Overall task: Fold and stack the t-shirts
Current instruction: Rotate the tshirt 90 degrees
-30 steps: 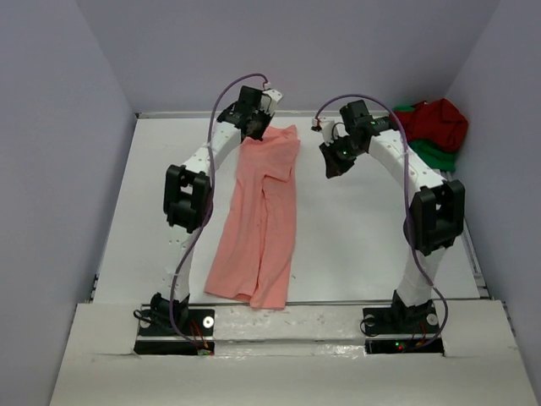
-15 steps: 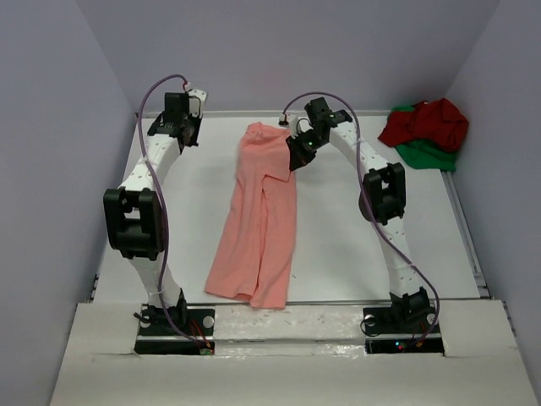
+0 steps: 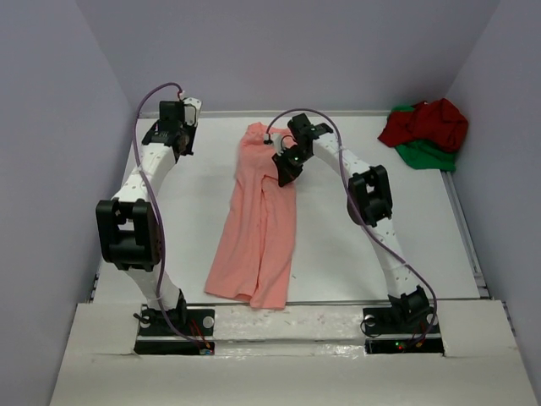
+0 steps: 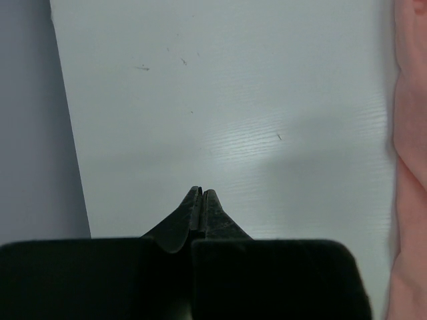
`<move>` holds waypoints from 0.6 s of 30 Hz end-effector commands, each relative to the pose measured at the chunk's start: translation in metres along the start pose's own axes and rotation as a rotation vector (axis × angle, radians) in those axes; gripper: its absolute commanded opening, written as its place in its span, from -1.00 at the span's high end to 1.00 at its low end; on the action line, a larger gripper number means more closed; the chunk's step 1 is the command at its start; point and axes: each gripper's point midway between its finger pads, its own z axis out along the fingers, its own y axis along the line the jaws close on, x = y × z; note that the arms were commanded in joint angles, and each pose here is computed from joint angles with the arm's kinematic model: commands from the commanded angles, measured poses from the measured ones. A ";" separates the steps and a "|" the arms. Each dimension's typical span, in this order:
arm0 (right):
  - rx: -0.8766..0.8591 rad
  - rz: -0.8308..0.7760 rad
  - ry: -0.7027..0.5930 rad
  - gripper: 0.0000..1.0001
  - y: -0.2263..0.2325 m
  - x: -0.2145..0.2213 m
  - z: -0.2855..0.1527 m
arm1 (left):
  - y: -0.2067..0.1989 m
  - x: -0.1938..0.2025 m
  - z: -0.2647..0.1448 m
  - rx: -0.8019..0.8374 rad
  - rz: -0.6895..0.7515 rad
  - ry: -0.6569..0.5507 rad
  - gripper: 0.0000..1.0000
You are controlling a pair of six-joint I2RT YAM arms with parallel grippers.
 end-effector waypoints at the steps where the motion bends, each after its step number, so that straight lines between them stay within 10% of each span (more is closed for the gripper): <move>1: 0.081 -0.067 -0.001 1.00 -0.015 -0.005 0.002 | 0.018 -0.018 -0.028 -0.057 -0.011 -0.083 1.00; 18: 0.575 -0.088 0.161 1.00 -0.104 0.021 -0.012 | 0.015 -0.011 -0.029 -0.043 -0.010 -0.076 1.00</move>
